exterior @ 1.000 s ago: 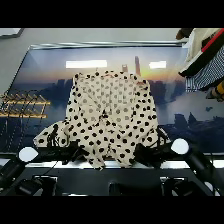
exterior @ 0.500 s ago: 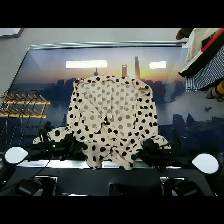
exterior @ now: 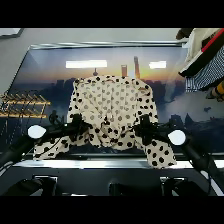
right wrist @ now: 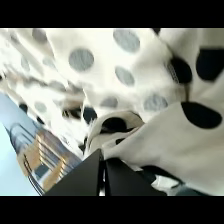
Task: Fold the clothes and pants, and hang the long-sleeved shirts on hangers.
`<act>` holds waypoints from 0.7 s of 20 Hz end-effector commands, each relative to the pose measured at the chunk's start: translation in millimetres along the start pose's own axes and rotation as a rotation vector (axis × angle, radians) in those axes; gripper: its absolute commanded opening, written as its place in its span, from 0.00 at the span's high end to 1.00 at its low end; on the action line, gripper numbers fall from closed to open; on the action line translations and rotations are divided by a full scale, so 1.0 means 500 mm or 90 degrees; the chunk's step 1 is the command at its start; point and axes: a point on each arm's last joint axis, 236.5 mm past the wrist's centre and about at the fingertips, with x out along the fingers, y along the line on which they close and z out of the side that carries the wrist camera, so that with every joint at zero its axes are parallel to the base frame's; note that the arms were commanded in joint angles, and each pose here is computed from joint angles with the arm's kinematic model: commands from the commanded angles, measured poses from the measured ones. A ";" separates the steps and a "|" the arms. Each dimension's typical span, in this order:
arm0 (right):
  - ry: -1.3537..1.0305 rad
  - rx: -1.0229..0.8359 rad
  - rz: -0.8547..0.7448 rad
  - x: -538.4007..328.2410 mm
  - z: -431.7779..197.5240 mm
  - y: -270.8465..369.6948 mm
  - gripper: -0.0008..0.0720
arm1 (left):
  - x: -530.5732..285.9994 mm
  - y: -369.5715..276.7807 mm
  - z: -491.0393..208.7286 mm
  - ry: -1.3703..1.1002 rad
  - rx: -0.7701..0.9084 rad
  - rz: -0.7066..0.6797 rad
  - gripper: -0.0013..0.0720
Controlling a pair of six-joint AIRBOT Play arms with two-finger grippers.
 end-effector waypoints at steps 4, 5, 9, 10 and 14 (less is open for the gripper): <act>0.031 -0.073 -0.071 0.032 -0.005 -0.055 0.93 | 0.062 -0.074 0.094 -0.038 0.026 -0.009 0.96; 0.043 -0.095 -0.089 0.021 -0.016 -0.069 0.94 | 0.055 -0.078 0.114 -0.050 0.010 -0.014 0.96; 0.050 -0.187 -0.160 -0.035 -0.027 -0.121 0.94 | 0.024 -0.071 0.186 -0.091 -0.035 -0.023 0.96; 0.043 -0.209 -0.180 -0.045 -0.021 -0.135 0.94 | 0.022 -0.069 0.190 -0.093 -0.030 -0.022 0.96; 0.031 -0.253 -0.210 -0.053 -0.003 -0.154 0.82 | 0.034 -0.048 0.155 -0.041 0.031 0.006 0.42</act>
